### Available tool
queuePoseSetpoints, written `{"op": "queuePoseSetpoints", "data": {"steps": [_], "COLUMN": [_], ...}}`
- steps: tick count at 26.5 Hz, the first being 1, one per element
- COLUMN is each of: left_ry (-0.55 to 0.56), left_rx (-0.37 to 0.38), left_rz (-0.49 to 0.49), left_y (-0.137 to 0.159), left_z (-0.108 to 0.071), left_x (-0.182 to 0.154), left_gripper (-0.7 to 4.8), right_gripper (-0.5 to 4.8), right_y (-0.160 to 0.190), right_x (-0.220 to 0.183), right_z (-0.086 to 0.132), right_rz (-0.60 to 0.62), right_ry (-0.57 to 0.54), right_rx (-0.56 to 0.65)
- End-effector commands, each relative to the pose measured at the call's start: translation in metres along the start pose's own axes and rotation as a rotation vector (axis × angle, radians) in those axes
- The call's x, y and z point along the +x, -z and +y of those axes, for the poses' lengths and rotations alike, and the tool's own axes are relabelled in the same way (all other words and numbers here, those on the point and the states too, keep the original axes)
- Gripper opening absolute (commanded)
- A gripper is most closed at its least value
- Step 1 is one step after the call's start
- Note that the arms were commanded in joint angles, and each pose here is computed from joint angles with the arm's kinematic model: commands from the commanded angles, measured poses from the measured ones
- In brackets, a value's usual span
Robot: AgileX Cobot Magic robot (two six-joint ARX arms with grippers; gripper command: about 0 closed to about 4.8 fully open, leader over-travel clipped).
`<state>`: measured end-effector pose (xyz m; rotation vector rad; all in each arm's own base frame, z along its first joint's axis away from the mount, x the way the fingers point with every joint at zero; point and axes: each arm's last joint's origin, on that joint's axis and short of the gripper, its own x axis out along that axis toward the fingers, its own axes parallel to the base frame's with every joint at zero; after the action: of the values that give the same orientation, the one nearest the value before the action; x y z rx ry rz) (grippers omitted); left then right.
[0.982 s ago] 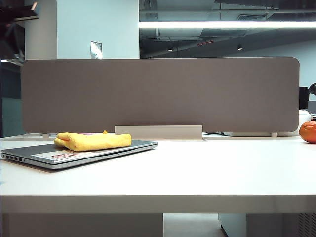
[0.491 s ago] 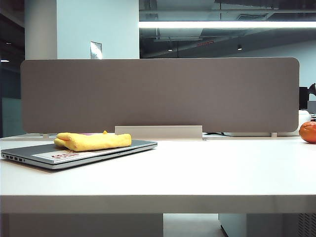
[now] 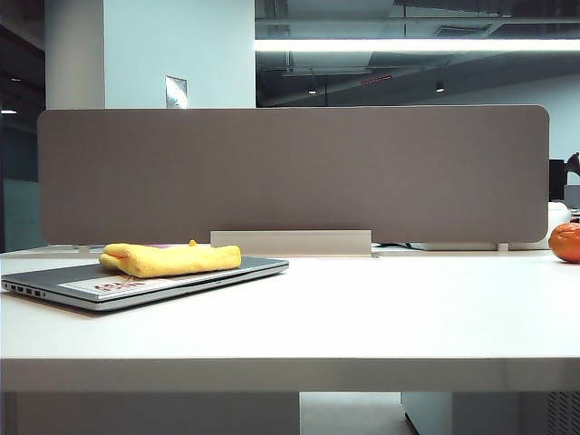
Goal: Pick up the yellow rag and put it over the laptop.
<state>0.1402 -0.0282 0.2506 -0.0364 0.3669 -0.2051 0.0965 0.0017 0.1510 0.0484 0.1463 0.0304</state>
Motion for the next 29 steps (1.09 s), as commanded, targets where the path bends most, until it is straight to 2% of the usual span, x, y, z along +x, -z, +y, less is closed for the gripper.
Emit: {"op": "queuePoseSetpoints", "data": {"steps": [1,3,4,5,6,9,15,18,22,29], "left_ry": [0.008,0.007,-0.021,-0.037,-0.081,-0.111,-0.144,-0.155,-0.16,-0.161], "left_rx": [0.008,0.019,0.06,0.061,0.076,0.078,0.077,0.073,0.063,0.057], "left_rz": [-0.013,-0.014,-0.016,-0.021,-0.044,-0.105,-0.315,-0.39,-0.43,-0.416], "left_y": [-0.002,-0.002,-0.002,-0.001,0.001,0.012,0.05,0.067,0.083,0.088], "left_z": [0.0,0.0,0.0,0.001,0.004,0.008,0.014,0.016,0.018,0.022], "left_x": [-0.001,-0.001,-0.001,-0.002,-0.004,-0.006,-0.008,-0.009,-0.01,-0.013], "left_gripper": [-0.06,-0.06,-0.06,-0.06,-0.06,-0.06,-0.06,-0.06,-0.06,-0.06], "right_gripper": [-0.06,-0.06,-0.06,-0.06,-0.06,-0.06,-0.06,-0.06,-0.06,-0.06], "right_y": [0.0,0.0,0.0,0.0,0.0,0.0,0.0,0.0,0.0,0.0], "right_x": [0.0,0.0,0.0,0.0,0.0,0.0,0.0,0.0,0.0,0.0], "right_z": [0.0,0.0,0.0,0.0,0.0,0.0,0.0,0.0,0.0,0.0], "right_rz": [-0.008,-0.008,-0.008,-0.008,-0.009,-0.008,-0.009,-0.009,-0.009,-0.009], "right_ry": [0.002,0.002,0.002,0.002,0.001,0.002,0.002,0.001,0.002,0.002], "right_rx": [0.001,0.001,0.001,0.001,0.001,0.001,0.001,0.001,0.001,0.001]}}
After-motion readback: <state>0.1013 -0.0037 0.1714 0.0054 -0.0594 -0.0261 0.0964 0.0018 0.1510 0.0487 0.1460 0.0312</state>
